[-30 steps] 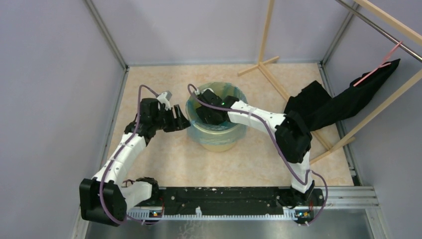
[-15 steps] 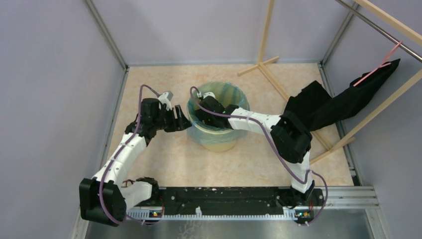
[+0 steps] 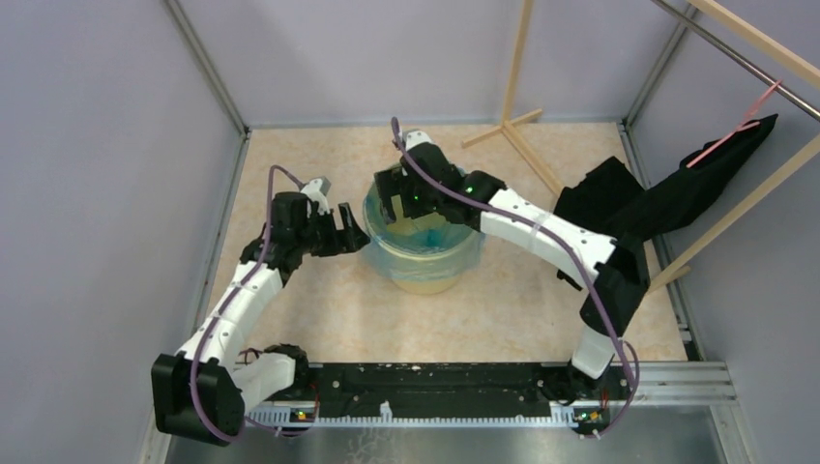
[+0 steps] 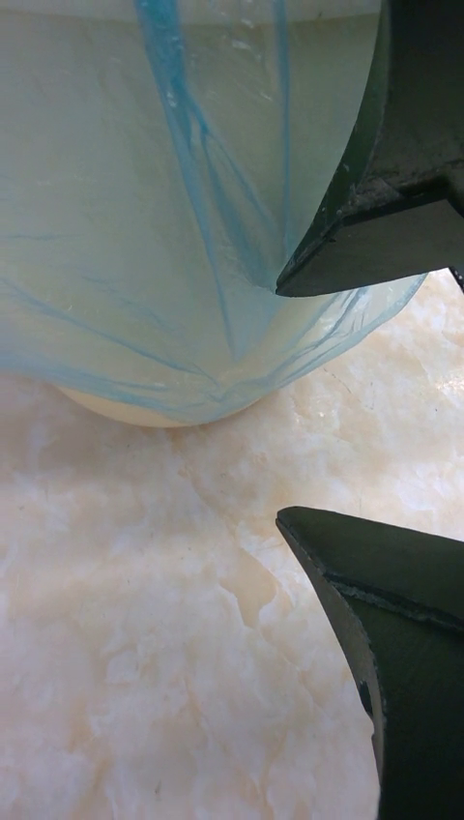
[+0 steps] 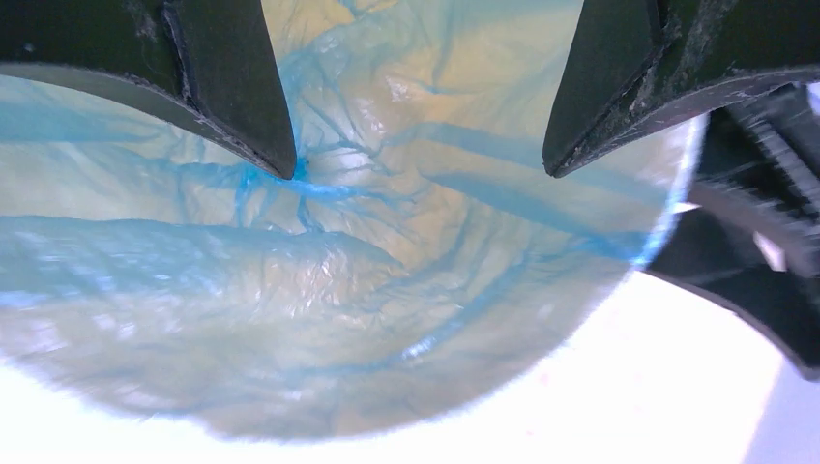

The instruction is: Put the trash bags into the trash bin

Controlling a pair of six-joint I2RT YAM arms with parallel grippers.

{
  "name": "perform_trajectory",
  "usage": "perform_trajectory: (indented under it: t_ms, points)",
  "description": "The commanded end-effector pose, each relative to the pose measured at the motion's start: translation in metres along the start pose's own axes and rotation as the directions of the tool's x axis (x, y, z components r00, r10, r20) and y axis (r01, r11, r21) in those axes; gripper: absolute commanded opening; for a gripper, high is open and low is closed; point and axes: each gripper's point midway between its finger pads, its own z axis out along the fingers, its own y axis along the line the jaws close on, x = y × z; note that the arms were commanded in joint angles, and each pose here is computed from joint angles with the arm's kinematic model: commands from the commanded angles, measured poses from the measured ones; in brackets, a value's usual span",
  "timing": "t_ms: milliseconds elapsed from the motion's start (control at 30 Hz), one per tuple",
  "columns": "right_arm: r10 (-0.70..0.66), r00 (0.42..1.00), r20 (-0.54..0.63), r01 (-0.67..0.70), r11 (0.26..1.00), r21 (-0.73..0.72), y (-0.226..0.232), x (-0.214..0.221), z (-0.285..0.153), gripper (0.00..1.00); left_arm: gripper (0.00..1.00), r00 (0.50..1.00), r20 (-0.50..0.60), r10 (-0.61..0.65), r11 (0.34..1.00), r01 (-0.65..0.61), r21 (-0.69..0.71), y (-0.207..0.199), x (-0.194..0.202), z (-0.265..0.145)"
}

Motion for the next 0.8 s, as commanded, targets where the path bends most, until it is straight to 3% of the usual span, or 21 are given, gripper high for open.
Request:
perform_trajectory:
  t_ms: [0, 267, 433, 500, 567, 767]
  points:
    - [-0.047, 0.996, 0.078, 0.049, 0.999, -0.024, 0.004, -0.034, -0.048, 0.98, 0.88, 0.998, 0.059, 0.007, 0.997, -0.003, -0.072, 0.004, -0.014, -0.015]
    - [-0.098, 0.969, 0.227, 0.112, 0.992, -0.05, -0.005, -0.057, -0.109, 0.99, 0.93, 0.982, 0.187, -0.04, 0.978, 0.077, -0.196, 0.003, -0.043, -0.066]
    - [-0.116, 0.934, 0.337, 0.14, 0.989, -0.047, -0.024, -0.051, -0.151, 0.99, 0.98, 0.957, 0.29, -0.026, 0.998, 0.04, -0.042, -0.046, -0.077, -0.109]
    - [-0.122, 0.924, 0.363, 0.14, 0.99, -0.023, -0.036, -0.044, -0.162, 0.99, 0.98, 0.964, 0.266, -0.028, 0.994, 0.0, 0.106, -0.079, -0.086, -0.112]
    - [-0.119, 0.911, 0.395, 0.134, 0.991, -0.009, -0.045, -0.041, -0.176, 0.99, 0.98, 0.977, 0.211, -0.042, 0.987, 0.007, 0.162, -0.093, -0.091, -0.103]
    - [-0.093, 0.88, 0.465, 0.108, 0.994, -0.006, -0.065, -0.027, -0.215, 0.99, 0.98, 0.985, 0.174, 0.015, 0.999, -0.023, 0.047, -0.104, -0.102, -0.072]
